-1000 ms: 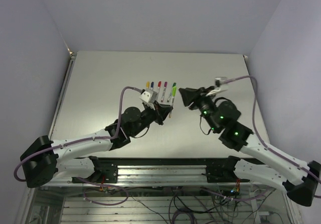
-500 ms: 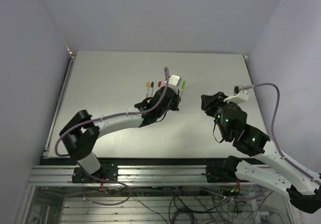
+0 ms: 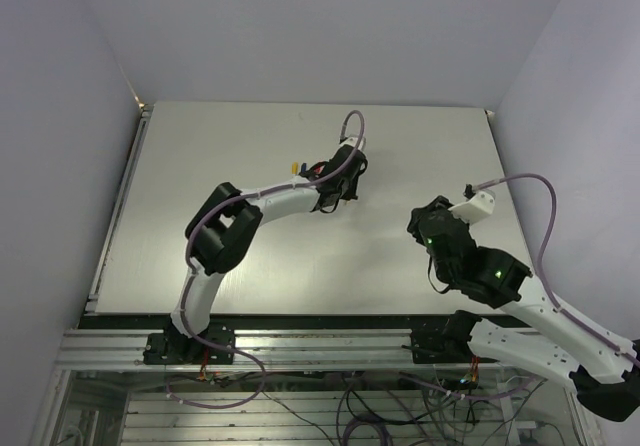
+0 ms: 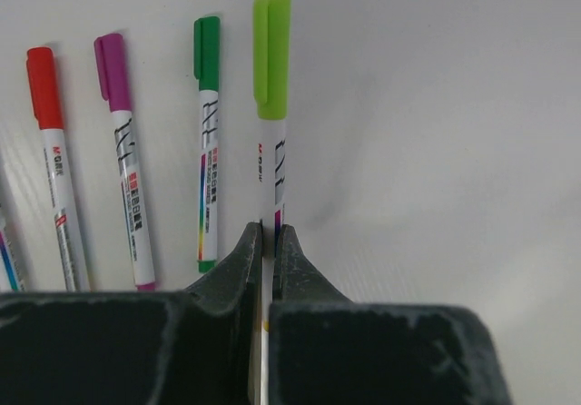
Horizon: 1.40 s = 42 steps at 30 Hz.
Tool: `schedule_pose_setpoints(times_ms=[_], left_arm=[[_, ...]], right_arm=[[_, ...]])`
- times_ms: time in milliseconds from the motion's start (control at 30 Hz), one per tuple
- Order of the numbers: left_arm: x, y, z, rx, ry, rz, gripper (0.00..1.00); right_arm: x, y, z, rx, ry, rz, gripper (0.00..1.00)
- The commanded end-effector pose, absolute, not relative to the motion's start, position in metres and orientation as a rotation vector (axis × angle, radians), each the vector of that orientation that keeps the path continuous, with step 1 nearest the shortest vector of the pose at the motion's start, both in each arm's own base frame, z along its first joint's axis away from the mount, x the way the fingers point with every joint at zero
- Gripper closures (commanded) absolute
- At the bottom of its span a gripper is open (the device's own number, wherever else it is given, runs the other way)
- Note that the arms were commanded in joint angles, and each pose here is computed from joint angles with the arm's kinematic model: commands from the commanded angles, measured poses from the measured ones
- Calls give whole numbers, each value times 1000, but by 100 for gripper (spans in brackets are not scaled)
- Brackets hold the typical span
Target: Insert the pens into the pen caps
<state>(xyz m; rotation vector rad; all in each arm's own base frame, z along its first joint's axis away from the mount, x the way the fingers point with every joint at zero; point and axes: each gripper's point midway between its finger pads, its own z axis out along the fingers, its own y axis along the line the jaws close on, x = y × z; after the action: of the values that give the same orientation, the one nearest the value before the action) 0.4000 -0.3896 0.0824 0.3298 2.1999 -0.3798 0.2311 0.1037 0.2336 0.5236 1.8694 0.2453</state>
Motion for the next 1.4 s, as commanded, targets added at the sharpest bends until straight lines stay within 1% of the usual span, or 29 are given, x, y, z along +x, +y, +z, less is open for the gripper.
schedule_pose_setpoints(times_ms=[0, 233, 333, 600, 733, 900, 1033, 1167, 1367], left_arm=[[405, -399, 71, 367, 2263, -394, 93], [414, -409, 48, 387, 2305, -437, 93], [417, -409, 41, 381, 2319, -428, 93], [428, -408, 27, 353, 2356, -412, 91], [433, -406, 22, 331, 2366, -404, 83], [436, -401, 17, 302, 2381, -401, 75], [436, -401, 22, 295, 2369, -431, 62], [437, -402, 41, 300, 2330, -457, 59], [437, -405, 91, 302, 2246, -517, 59]], right_arm=[[230, 90, 230, 566, 1836, 199, 61], [242, 91, 229, 469, 1861, 67, 60], [254, 93, 222, 433, 1902, 20, 60], [302, 80, 197, 421, 1997, 60, 62], [310, 83, 191, 392, 2018, 46, 62], [315, 88, 181, 370, 2036, 48, 63], [316, 87, 175, 367, 2036, 34, 63], [322, 78, 174, 391, 2020, -7, 64], [336, 69, 174, 399, 2009, -21, 65]])
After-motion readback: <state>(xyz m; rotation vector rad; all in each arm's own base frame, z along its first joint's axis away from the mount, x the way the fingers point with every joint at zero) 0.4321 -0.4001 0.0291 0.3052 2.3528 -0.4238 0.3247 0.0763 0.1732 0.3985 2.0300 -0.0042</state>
